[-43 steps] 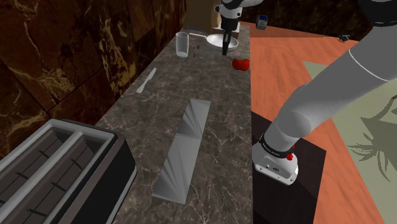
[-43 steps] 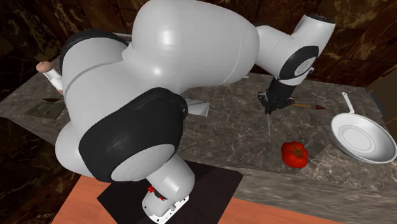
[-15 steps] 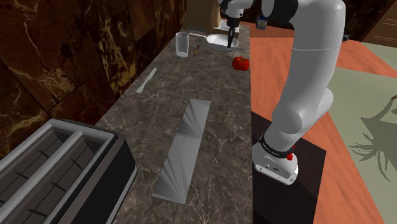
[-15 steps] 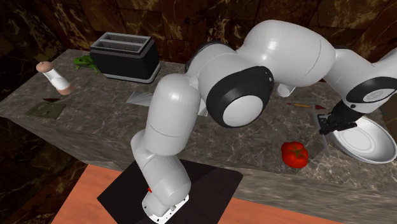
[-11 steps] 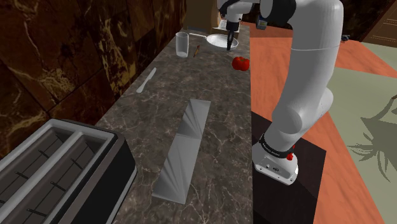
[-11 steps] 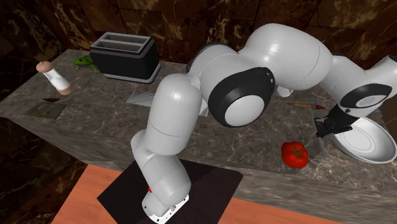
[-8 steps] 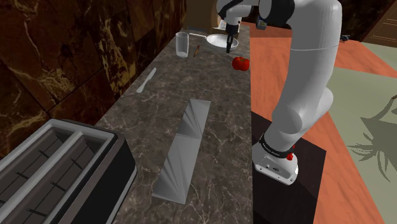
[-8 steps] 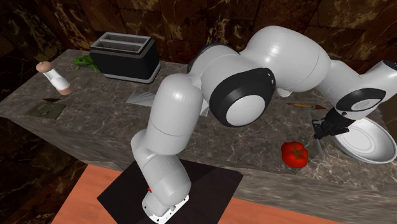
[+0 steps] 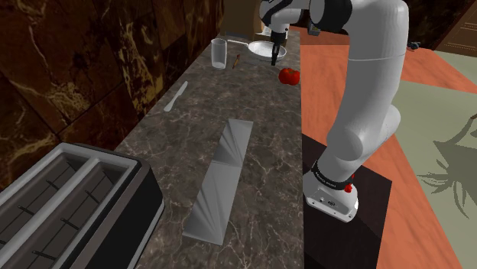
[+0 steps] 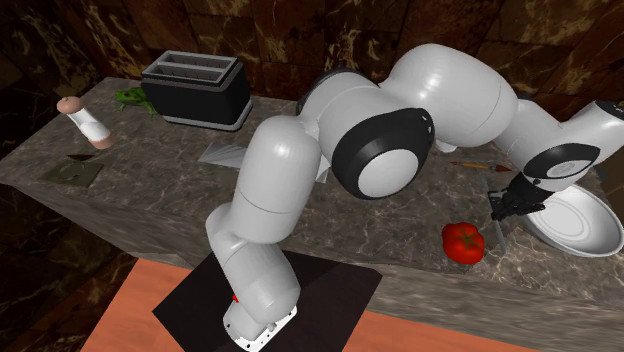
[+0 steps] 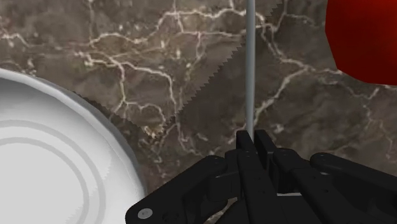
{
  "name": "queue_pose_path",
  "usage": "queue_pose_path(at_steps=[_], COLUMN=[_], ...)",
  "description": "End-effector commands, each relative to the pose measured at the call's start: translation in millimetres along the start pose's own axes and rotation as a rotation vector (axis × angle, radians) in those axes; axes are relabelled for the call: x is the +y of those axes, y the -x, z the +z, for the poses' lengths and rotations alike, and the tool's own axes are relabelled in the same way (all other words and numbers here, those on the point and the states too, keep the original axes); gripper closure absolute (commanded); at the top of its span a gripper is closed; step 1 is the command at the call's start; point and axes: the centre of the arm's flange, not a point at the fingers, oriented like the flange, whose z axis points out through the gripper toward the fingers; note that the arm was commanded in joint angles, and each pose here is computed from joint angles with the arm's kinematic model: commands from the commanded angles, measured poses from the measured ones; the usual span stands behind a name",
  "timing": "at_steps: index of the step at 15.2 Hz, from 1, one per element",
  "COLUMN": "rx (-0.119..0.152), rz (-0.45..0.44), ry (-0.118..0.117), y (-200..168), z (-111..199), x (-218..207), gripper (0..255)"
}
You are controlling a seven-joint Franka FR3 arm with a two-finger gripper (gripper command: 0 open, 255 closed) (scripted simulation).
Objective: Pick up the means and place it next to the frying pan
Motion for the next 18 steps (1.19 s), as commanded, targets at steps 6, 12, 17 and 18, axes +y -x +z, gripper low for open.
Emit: queue_pose_path(at_steps=[6, 12, 17, 18], rx=[0.0, 0.0, 0.0, 0.0], rz=[0.0, 0.0, 0.0, 0.0], ry=[0.0, 0.0, 0.0, 0.0], y=[0.0, 0.0, 0.0, 0.0], z=[0.0, -50.0, -50.0, -50.0], x=[0.0, 0.0, 0.0, 0.0], gripper=[0, 0, 0, 0])
